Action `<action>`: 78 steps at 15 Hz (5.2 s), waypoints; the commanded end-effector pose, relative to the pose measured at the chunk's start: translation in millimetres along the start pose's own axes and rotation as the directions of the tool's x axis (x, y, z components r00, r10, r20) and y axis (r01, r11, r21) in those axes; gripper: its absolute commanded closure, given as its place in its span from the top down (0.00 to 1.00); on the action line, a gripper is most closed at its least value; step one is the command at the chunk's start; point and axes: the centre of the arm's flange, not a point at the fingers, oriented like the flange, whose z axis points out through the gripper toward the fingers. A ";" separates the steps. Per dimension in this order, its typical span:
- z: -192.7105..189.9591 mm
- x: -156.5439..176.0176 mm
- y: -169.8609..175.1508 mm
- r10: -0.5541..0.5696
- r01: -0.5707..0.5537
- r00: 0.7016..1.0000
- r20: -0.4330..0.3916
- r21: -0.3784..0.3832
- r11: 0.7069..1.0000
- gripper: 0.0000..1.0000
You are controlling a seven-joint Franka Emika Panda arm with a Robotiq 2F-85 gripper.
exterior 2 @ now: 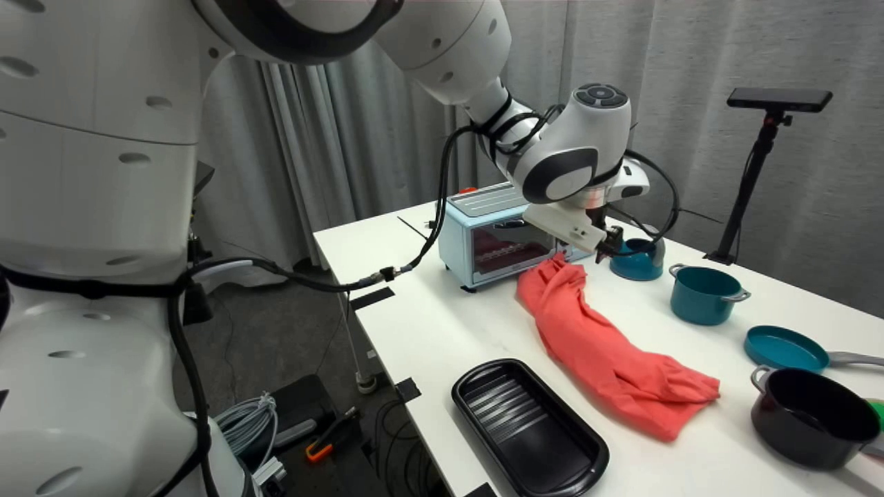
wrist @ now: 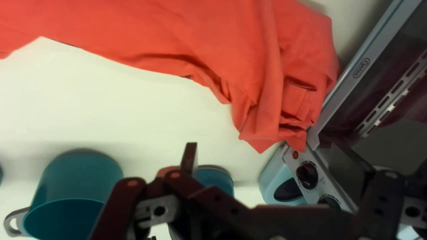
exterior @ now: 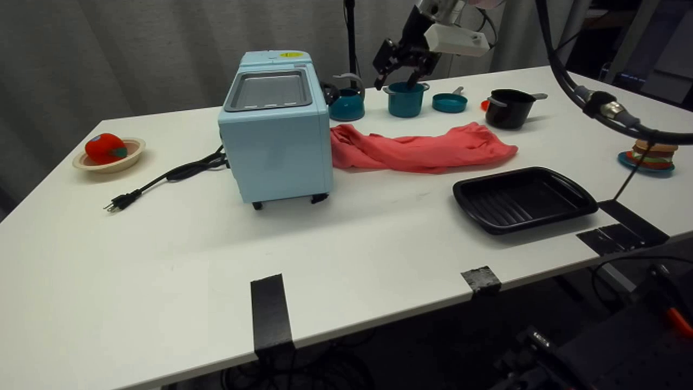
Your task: Unfold then fold the shirt
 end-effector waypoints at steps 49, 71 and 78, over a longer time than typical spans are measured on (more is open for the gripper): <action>68.8 -16.8 237.5 0.381 -0.279 0.871 0.309 -0.327 0.903 0.05; -105.5 23.6 169.0 0.346 -0.295 0.933 0.102 -0.336 0.894 0.02; -68.6 58.4 78.0 0.262 -0.240 0.963 0.059 -0.247 0.939 0.02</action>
